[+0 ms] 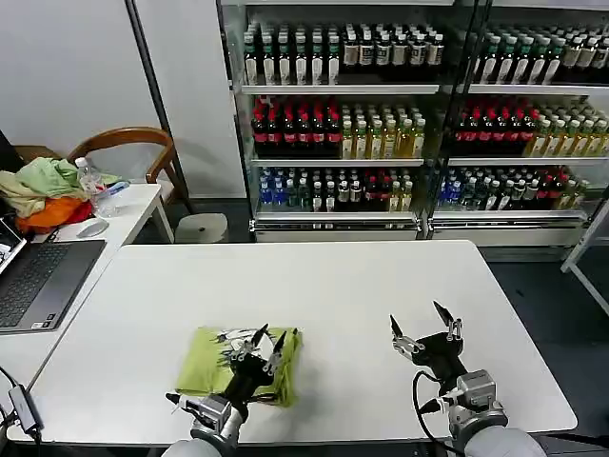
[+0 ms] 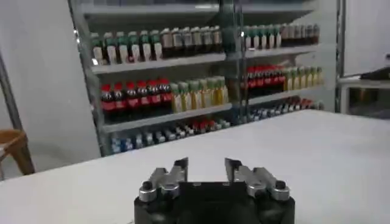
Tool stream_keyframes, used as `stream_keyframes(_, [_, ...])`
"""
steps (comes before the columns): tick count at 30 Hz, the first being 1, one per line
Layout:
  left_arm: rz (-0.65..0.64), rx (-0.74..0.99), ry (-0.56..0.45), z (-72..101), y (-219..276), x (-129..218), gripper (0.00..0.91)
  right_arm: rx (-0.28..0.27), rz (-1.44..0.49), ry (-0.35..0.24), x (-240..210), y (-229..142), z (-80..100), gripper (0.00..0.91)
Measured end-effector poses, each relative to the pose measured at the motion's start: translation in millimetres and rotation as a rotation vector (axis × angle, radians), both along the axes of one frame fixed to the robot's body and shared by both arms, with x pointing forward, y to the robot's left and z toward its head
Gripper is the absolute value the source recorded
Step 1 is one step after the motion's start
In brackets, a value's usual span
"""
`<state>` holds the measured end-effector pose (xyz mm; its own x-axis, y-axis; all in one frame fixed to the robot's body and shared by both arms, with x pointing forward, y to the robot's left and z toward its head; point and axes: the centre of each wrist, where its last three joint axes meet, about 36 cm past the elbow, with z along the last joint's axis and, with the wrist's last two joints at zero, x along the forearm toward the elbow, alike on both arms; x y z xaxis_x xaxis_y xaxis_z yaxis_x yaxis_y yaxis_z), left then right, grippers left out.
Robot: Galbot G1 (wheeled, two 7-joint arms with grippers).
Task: Fold and organize the clothes.
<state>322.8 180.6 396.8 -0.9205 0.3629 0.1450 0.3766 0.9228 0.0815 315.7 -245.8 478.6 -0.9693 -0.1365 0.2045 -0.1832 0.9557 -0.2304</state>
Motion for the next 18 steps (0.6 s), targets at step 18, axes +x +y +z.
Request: stream_keyframes(18, [0.3,-0.004,0.202,8.5,88,26,0.907,-0.001,0.02,0.0,6,3,-3.4,0.907])
